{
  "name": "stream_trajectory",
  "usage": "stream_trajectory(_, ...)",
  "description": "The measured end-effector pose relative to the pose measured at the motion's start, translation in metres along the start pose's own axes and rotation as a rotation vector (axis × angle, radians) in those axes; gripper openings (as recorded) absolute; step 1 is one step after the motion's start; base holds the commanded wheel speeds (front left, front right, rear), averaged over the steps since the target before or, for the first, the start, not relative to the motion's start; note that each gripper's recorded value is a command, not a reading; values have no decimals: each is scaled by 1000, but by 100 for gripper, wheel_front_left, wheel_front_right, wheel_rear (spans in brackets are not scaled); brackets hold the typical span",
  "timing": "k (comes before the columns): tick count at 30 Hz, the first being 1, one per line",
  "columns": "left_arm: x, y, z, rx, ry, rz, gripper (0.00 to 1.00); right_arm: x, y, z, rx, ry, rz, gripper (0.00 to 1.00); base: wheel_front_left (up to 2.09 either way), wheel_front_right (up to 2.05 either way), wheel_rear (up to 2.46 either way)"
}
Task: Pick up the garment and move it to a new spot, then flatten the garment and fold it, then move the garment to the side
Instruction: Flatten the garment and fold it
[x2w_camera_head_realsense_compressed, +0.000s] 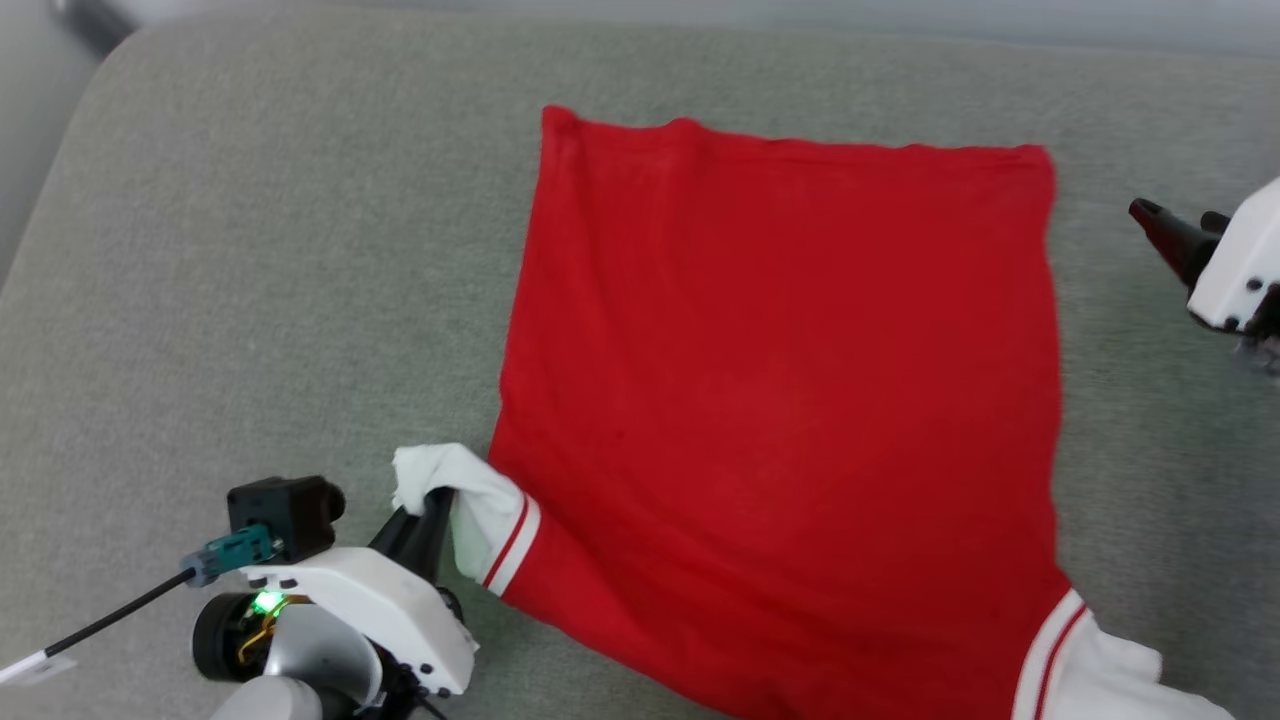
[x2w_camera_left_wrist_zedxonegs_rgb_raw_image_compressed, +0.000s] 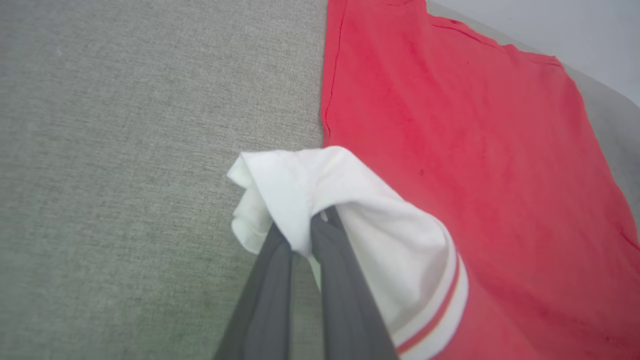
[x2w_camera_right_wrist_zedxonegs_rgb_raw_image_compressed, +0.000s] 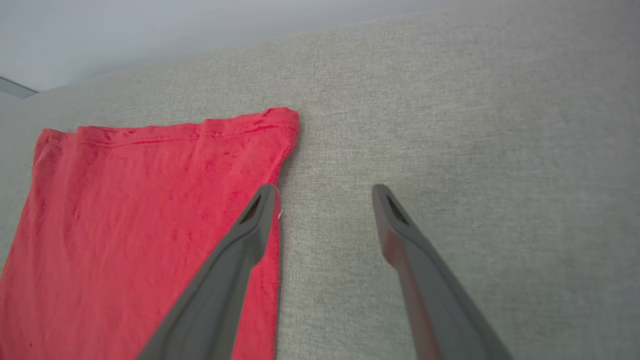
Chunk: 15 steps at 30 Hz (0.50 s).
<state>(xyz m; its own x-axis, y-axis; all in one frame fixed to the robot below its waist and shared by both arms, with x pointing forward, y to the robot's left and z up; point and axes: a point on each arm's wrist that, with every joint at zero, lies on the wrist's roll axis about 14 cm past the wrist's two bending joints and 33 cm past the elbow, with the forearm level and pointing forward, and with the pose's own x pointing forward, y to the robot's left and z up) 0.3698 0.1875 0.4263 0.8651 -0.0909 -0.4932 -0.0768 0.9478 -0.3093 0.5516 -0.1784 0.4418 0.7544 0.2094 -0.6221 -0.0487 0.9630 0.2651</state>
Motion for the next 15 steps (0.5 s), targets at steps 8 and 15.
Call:
stream_trajectory(8, 11, -3, -2, -4, -1, -5, 0, 62, 17, -19, -49, 279, -5, 100, 0, 0, 0)
stream_trajectory(15, 21, 8, -17, -5, 45, 25, 0, 97, 22, -41, -47, 421, -14, 100, 0, 0, 0)
